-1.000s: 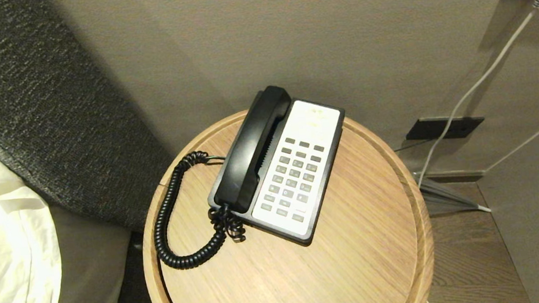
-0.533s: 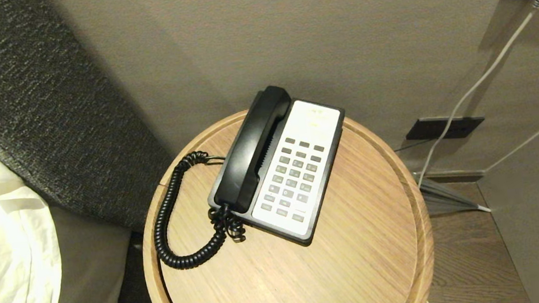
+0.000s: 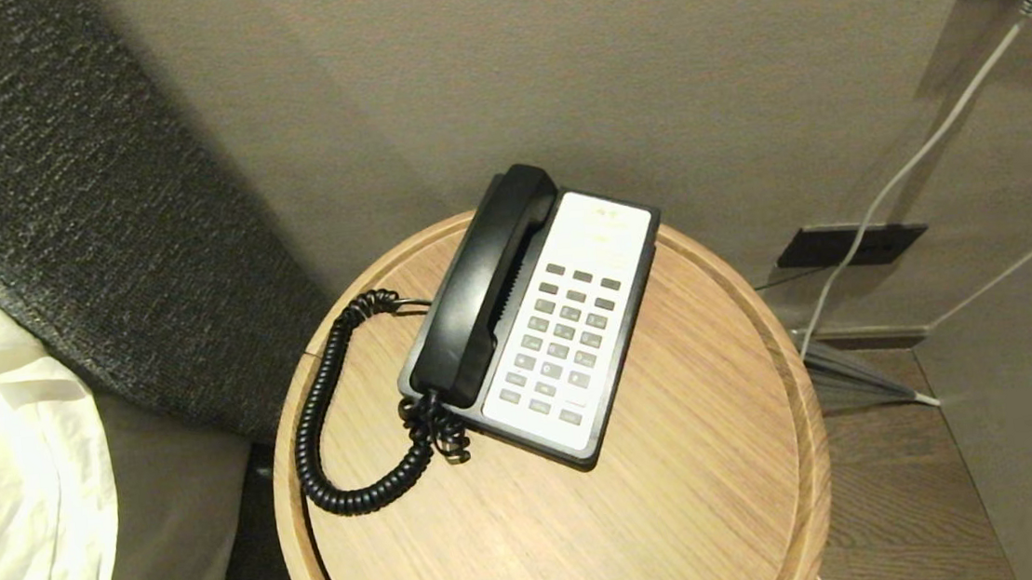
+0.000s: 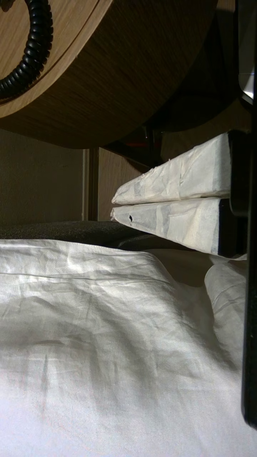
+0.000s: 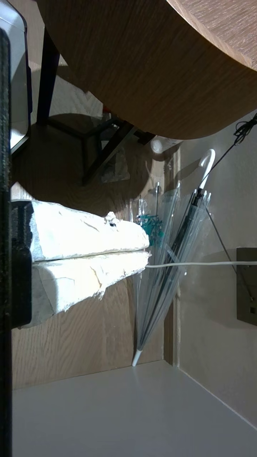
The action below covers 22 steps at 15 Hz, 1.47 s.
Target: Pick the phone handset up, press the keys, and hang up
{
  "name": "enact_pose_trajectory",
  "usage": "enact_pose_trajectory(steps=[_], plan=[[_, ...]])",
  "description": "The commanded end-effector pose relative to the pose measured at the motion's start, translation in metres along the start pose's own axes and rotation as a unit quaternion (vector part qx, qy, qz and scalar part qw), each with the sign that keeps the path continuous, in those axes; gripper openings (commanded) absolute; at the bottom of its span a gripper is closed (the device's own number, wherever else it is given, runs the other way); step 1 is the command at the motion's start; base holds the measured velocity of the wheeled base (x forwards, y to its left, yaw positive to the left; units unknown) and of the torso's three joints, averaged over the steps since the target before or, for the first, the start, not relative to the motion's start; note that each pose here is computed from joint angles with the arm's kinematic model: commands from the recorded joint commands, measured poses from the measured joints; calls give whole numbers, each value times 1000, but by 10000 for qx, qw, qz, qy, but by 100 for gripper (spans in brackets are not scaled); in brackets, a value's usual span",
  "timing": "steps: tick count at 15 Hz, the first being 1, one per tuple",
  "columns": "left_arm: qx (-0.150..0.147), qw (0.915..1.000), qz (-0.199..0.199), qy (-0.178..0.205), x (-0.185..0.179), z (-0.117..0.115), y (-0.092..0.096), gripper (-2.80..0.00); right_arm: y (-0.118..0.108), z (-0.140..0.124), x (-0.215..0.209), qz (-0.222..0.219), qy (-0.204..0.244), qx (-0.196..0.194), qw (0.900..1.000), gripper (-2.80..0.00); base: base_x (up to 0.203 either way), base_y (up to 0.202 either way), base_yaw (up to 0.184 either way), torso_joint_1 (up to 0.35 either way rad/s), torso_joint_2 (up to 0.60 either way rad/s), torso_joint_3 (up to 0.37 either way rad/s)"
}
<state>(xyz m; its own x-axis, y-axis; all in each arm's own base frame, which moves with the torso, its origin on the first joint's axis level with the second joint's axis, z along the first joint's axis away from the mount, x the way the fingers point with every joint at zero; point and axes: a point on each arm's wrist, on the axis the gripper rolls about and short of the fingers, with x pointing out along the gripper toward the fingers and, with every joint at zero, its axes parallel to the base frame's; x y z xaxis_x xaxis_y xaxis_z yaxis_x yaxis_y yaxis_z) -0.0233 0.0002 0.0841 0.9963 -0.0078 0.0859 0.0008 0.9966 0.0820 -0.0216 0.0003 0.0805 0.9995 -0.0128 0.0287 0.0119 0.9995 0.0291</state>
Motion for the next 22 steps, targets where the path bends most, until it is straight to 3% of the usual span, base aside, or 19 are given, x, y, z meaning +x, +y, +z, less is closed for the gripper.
enact_pose_trajectory(steps=[1,20,22], plan=[[2,9998,-16,200,2,-11,-1,-280,0,-6,2,-8,113,0,9999,-280,0,0,0,0,0,0],[-12,9998,-14,186,2,-11,-1,-280,0,-6,2,-1,113,0,9999,-280,0,0,0,0,0,0],[-322,9993,19,181,2,-11,-1,-280,0,-6,2,-8,113,0,9999,-280,0,0,0,0,0,0]])
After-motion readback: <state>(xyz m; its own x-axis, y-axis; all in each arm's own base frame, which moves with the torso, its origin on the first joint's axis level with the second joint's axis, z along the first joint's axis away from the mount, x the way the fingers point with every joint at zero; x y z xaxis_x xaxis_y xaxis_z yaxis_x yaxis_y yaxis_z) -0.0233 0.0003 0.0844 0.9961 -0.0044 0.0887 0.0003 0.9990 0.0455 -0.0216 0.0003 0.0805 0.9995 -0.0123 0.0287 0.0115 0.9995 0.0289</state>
